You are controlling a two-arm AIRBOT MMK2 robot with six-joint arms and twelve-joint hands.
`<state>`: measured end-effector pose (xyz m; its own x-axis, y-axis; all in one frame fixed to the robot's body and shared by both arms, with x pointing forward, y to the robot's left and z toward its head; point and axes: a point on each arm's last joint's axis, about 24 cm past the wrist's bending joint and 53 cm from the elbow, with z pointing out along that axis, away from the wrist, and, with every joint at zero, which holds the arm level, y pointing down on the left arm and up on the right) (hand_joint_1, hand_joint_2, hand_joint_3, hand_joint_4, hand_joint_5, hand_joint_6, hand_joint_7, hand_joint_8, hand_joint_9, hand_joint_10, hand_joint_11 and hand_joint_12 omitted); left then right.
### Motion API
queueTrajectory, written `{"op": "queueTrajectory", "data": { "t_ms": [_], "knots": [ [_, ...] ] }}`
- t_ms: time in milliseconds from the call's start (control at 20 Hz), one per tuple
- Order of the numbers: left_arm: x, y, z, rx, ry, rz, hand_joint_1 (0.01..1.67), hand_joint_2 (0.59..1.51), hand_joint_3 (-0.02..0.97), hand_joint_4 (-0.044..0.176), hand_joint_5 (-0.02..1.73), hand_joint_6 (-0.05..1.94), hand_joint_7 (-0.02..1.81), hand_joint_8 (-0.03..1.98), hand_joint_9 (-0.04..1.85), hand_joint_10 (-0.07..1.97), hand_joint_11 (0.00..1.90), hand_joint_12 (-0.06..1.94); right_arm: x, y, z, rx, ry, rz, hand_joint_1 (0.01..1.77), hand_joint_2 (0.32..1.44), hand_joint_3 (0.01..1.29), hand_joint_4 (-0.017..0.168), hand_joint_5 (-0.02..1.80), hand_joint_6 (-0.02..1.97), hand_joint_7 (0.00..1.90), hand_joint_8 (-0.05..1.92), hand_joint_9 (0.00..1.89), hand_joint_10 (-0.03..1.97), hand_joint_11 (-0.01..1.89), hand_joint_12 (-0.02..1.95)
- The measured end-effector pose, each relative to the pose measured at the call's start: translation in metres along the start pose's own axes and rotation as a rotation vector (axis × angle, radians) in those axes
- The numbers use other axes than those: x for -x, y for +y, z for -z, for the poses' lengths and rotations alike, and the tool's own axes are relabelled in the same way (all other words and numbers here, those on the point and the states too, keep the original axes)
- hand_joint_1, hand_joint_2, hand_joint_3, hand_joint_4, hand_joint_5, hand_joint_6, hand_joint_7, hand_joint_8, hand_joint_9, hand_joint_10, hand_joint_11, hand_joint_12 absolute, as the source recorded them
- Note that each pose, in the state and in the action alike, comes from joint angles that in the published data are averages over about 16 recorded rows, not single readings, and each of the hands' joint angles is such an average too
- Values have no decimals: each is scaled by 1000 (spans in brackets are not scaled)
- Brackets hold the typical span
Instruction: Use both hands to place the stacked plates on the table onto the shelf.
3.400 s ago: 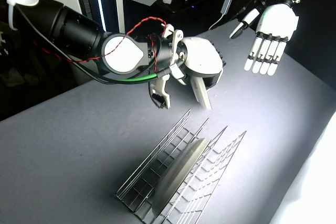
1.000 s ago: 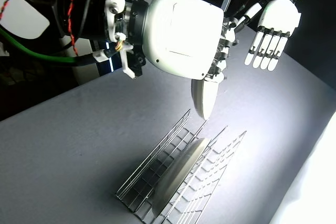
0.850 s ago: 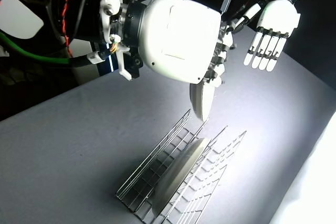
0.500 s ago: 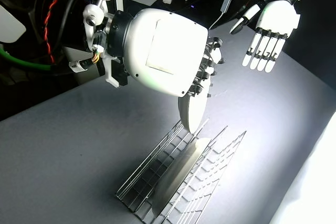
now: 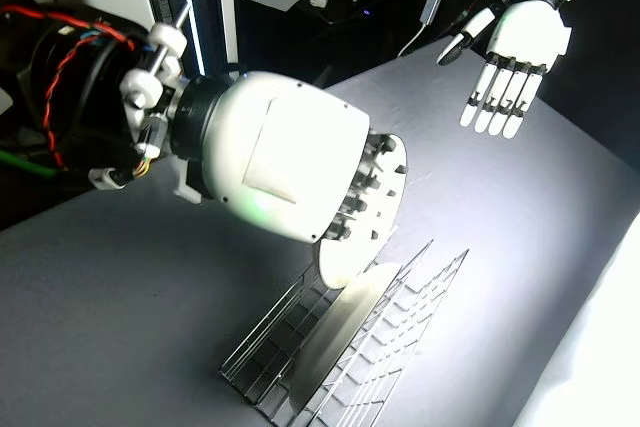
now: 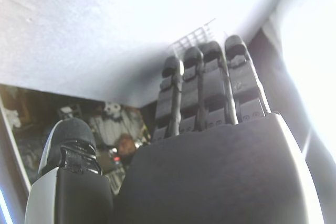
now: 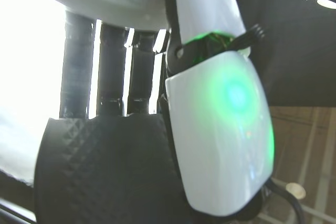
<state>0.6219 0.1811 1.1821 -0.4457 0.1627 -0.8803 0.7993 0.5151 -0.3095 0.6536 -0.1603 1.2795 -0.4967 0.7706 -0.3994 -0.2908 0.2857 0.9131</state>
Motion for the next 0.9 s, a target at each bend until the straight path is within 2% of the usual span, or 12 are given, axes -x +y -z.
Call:
{"op": "queueTrajectory", "data": {
  "t_ms": [300,550,650,900],
  "knots": [
    [0,-1,-1,-3,1,-1,13,1116,-5,5,165,2,132,13,78,8,18,78,3,-12,3,-10,1,37,1267,1043,17,-5,706,303,759,243,761,340,515,1075],
    [-1,-3,-2,-7,4,-2,13,1111,-5,5,151,2,115,13,60,8,17,29,2,-14,3,-1,12,75,1134,1048,19,-4,481,91,523,8,527,43,240,994],
    [-1,-4,-3,-10,5,-3,13,1108,-5,5,151,2,112,14,56,8,18,22,0,-12,3,9,20,95,1074,1036,19,-4,397,24,430,-4,437,17,162,928],
    [-3,-10,-6,-29,12,-13,13,1099,-5,5,151,2,106,14,47,8,20,4,-7,-6,4,41,46,149,917,985,19,-4,232,19,243,1,252,12,43,747]
  ]
}}
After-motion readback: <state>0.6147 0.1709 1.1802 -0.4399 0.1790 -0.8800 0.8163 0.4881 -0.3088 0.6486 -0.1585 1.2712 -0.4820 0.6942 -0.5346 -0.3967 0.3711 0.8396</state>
